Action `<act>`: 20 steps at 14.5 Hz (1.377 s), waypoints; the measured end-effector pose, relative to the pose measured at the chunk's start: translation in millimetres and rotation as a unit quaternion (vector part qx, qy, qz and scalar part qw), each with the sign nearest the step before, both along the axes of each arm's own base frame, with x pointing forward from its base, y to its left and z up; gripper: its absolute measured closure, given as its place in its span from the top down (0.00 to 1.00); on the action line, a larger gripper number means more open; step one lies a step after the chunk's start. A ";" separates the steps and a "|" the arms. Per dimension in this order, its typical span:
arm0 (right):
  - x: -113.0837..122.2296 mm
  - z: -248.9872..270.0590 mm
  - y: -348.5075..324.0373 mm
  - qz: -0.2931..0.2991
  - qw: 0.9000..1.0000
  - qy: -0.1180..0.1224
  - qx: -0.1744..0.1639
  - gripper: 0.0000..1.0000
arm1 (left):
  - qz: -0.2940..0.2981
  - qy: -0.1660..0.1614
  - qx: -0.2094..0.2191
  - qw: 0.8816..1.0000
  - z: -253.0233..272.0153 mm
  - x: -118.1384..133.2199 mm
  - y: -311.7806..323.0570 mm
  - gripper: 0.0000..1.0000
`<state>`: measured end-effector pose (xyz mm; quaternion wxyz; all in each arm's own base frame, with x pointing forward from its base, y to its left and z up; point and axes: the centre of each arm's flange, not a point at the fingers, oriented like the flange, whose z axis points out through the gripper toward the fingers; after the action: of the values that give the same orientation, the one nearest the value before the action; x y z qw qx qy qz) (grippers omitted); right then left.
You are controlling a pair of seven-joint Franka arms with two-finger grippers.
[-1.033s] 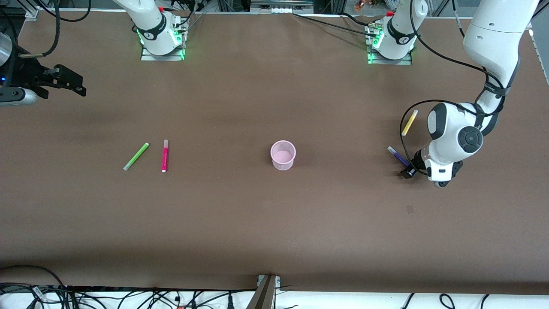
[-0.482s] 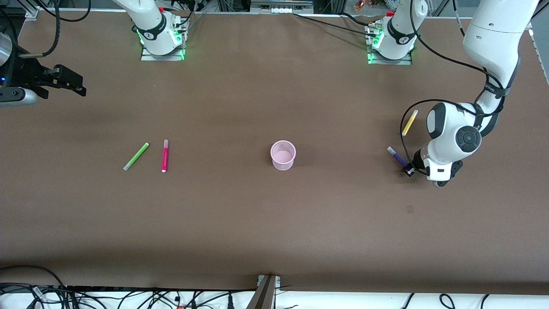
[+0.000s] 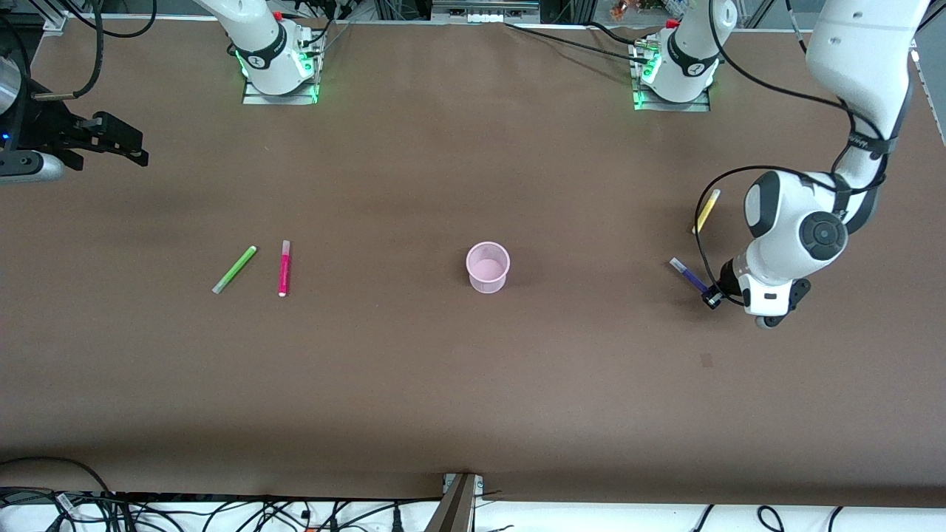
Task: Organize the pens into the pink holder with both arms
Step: 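Carry the blue marker with the left gripper over the pink cup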
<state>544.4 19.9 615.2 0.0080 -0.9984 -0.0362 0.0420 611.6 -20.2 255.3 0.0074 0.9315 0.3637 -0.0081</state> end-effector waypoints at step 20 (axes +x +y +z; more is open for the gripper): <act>29.2 -40.6 33.4 0.026 1.000 0.007 -0.006 1.00 | 0.062 -0.172 0.032 0.983 94.3 -50.9 -380.7 0.18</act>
<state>573.6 53.3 574.5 0.0008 -0.9969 -0.0621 0.0491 560.7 -400.9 349.5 0.0407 0.8945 0.4136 0.1646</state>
